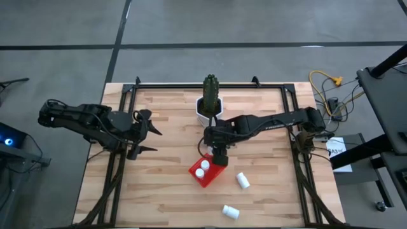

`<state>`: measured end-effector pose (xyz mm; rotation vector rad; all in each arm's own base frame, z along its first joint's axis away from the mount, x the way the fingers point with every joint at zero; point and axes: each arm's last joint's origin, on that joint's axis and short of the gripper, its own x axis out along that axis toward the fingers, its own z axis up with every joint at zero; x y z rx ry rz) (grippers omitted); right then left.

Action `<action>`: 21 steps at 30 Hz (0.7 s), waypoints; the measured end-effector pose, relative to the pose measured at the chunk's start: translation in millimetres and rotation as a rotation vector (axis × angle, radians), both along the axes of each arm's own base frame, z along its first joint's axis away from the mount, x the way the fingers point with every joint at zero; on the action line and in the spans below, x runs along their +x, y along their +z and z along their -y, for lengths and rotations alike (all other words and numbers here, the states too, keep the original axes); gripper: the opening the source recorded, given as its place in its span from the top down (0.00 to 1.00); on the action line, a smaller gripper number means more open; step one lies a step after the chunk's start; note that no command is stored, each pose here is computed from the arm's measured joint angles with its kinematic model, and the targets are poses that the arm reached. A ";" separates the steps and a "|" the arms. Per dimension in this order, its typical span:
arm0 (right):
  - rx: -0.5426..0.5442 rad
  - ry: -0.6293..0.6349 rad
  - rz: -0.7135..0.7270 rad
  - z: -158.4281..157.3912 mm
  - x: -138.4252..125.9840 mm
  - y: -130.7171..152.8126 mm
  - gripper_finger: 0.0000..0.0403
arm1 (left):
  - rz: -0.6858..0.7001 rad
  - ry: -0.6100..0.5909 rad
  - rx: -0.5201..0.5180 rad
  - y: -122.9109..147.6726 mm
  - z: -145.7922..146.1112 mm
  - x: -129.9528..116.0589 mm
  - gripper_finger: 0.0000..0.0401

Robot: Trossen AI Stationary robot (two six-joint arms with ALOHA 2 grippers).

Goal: Pick and place pill bottles into a basket
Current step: Put the white pill bottle into the red bin

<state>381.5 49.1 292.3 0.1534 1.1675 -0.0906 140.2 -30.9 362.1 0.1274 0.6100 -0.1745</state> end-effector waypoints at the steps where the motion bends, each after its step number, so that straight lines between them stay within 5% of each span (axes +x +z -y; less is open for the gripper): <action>1: -0.001 0.001 -0.003 -0.4 -0.1 -2.4 0.65 | 0.003 0.000 -0.001 0.3 -0.1 -0.4 0.31; 21: 0.083 0.021 0.003 -5.1 1.9 -35.7 0.65 | -0.001 -0.001 0.001 -0.3 0.2 1.0 0.31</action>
